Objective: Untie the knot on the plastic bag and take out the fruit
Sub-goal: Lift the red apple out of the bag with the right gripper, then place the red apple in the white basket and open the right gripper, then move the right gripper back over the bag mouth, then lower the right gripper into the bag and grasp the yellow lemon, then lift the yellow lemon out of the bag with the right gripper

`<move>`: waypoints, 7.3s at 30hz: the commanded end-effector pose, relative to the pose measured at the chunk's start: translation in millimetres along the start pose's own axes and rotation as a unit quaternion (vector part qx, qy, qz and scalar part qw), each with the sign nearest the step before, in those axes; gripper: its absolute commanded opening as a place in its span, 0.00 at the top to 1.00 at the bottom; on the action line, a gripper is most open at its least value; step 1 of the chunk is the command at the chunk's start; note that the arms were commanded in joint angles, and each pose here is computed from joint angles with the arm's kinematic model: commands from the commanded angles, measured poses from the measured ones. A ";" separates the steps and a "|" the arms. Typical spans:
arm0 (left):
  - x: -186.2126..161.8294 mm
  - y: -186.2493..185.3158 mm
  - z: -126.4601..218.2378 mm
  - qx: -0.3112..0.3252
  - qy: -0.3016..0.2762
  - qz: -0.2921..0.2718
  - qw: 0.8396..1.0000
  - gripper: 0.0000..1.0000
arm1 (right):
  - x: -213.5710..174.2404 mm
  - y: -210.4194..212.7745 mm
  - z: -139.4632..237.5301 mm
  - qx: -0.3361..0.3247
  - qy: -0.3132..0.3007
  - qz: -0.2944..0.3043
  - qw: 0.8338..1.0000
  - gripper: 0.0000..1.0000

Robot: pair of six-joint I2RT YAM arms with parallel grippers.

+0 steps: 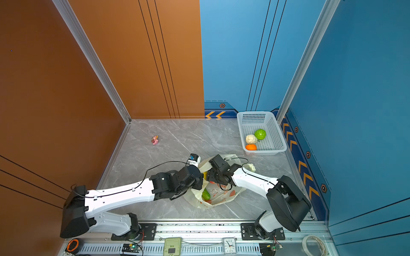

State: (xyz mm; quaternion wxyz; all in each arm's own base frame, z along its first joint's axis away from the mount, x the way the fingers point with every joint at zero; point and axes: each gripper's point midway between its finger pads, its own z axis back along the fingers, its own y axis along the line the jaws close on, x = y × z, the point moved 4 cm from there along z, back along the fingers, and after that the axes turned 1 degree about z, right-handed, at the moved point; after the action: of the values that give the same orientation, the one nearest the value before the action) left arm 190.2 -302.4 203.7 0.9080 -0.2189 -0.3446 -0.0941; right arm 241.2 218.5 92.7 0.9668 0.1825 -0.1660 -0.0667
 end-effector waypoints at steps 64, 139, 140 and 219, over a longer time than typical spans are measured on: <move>17.8 4.3 13.4 0.006 -0.021 0.006 1.000 1.00 | 296.9 -212.1 108.7 -0.095 -0.199 -0.185 0.958 0.49; -7.3 36.4 17.1 0.012 0.034 -0.009 0.999 1.00 | -6.3 38.7 28.6 0.062 -0.095 -0.013 0.993 0.26; -6.4 35.5 17.3 0.009 0.033 -0.010 0.999 1.00 | -3.7 38.1 24.2 0.065 -0.100 -0.027 0.992 0.26; 14.1 32.6 11.4 -0.016 0.008 -0.019 1.000 1.00 | 84.5 47.6 220.6 0.181 -0.143 0.025 0.973 0.48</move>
State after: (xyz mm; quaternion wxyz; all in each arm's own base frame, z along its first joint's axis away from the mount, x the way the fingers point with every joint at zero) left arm 201.4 -264.0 202.1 0.9096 -0.2199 -0.3354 -0.1087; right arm 236.2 185.3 324.2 0.8837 0.3494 -0.3081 -0.0450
